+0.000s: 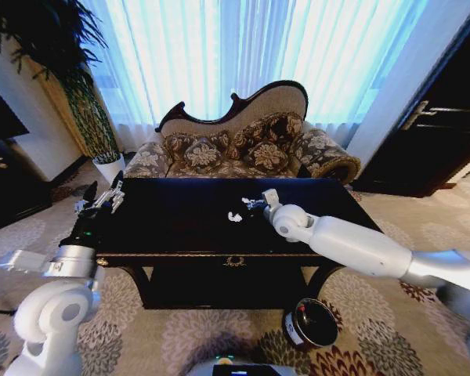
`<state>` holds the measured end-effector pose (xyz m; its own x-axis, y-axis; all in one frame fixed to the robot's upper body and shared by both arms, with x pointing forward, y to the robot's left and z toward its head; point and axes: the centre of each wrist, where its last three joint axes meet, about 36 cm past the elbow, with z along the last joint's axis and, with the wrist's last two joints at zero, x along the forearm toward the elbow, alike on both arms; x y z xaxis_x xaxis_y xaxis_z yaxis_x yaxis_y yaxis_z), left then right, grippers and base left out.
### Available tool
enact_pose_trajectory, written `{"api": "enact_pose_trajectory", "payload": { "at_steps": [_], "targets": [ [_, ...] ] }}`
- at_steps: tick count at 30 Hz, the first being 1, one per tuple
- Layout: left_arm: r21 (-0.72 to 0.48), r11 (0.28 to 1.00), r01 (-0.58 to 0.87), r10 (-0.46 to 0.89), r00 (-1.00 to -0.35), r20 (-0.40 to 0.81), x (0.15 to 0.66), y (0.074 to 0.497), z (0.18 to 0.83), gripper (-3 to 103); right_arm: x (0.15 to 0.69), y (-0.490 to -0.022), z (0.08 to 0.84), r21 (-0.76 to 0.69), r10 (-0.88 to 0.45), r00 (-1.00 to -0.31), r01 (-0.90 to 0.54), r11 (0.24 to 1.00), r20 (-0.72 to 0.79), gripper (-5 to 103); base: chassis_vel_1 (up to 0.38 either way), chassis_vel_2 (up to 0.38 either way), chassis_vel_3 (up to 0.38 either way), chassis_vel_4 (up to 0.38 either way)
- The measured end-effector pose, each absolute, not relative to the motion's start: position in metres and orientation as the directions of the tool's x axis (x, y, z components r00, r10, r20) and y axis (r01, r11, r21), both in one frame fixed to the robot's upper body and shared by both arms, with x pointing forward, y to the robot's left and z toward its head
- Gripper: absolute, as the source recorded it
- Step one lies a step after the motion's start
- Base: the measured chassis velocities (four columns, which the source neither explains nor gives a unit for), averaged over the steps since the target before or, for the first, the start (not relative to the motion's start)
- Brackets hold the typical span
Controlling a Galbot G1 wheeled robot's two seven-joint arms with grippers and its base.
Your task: Move to the front of the table and place the trash on the table into the trash bin.
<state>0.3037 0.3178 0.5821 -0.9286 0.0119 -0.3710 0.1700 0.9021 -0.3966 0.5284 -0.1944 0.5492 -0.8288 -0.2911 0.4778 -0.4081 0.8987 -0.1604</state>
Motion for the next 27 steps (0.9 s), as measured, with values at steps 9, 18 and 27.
{"api": "enact_pose_trajectory", "payload": {
  "at_steps": [9,18,27],
  "targets": [
    [-0.399,0.897,0.191,0.033,-0.928,-0.370,0.306,0.310,0.580,100,0.510,-0.245,0.570,-0.032,-0.320,-0.878,-0.354,0.935,0.355,1,0.000,0.000,0.000,0.000],
    [-0.413,0.886,0.211,0.043,-0.925,-0.378,0.313,0.307,0.579,100,0.461,-0.317,0.577,0.041,-0.243,-0.926,-0.241,0.970,0.291,1,0.000,0.000,0.000,0.000],
    [-0.429,0.885,0.182,0.022,-0.936,-0.351,0.305,0.298,0.572,100,0.422,-0.326,0.575,0.084,-0.252,-0.935,-0.239,0.967,0.250,1,0.000,0.000,0.000,0.000]
  ]
}}
